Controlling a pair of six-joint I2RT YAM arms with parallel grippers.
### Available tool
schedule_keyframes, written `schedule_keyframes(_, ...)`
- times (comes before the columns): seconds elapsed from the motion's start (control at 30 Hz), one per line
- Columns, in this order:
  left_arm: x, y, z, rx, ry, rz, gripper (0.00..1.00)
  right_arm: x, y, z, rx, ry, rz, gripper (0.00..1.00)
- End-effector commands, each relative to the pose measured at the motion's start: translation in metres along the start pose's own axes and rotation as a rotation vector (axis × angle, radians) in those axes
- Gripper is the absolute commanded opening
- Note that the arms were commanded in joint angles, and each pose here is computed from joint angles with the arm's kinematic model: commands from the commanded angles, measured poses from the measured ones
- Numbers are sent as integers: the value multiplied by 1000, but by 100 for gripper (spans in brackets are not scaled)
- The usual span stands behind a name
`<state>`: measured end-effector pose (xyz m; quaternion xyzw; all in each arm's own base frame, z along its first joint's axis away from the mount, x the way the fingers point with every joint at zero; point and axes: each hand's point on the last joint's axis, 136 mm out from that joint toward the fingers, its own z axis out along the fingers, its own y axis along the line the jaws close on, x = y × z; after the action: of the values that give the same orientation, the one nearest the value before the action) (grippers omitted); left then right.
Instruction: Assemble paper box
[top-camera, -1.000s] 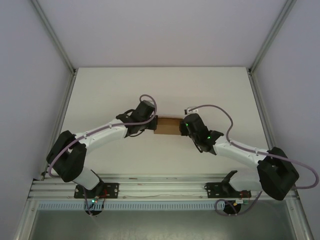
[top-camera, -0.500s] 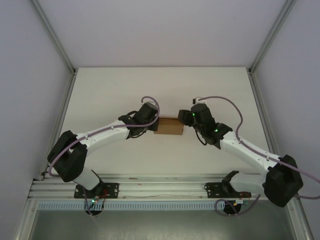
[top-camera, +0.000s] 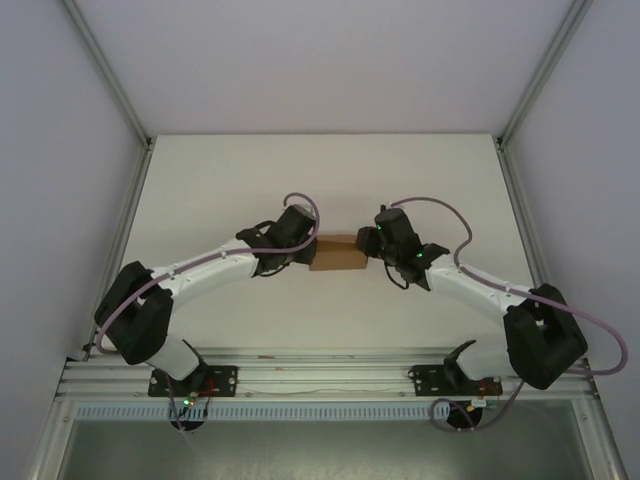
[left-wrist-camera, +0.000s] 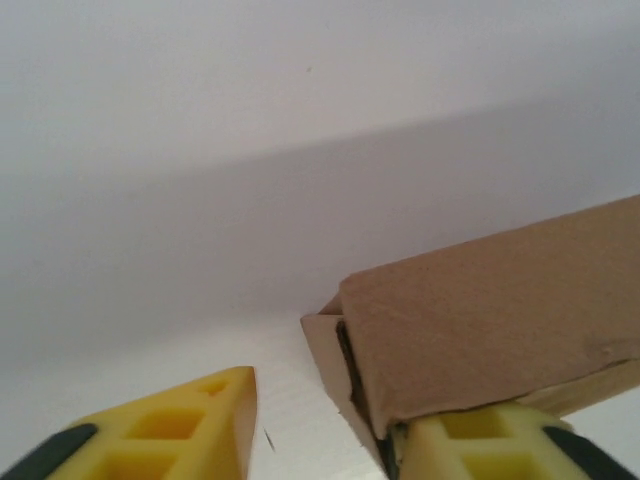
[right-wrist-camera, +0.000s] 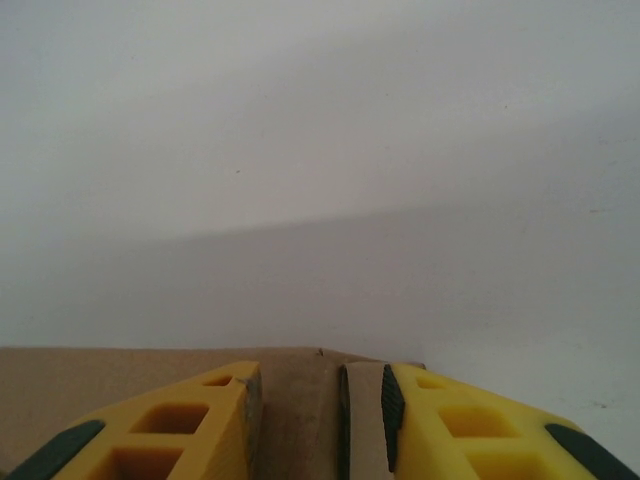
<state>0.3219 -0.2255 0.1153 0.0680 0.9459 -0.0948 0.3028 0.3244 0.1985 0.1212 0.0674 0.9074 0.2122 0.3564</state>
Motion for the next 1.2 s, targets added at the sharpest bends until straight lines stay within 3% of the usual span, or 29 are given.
schedule_keyframes(0.0, 8, 0, -25, 14, 48, 55, 51, 41, -29, 11, 80, 125, 18, 37)
schedule_keyframes(0.17, -11, -3, -51, 33, 9, 50, 76, 49, -37, 12, 101, 139, 21, 35)
schedule_keyframes(0.3, -28, -3, -52, 49, -23, -15, 98, 52, -41, 11, 106, 134, 18, 35)
schedule_keyframes(0.57, -36, -1, -15, 149, 40, -139, 100, 53, -40, 12, 97, 135, 12, 34)
schedule_keyframes(0.6, -34, 1, -10, 150, 52, -152, 98, 54, -41, 12, 98, 137, 13, 34)
schedule_keyframes(0.83, 7, 12, 26, 195, 156, -248, 59, 64, -47, 13, 90, 140, 8, 33)
schedule_keyframes(0.93, 33, 19, 37, 192, 188, -278, 51, 72, -47, 16, 59, 159, 9, 32)
schedule_keyframes(1.17, 86, 26, 54, 236, 214, -375, 20, 100, -52, 27, -63, 138, -41, 20)
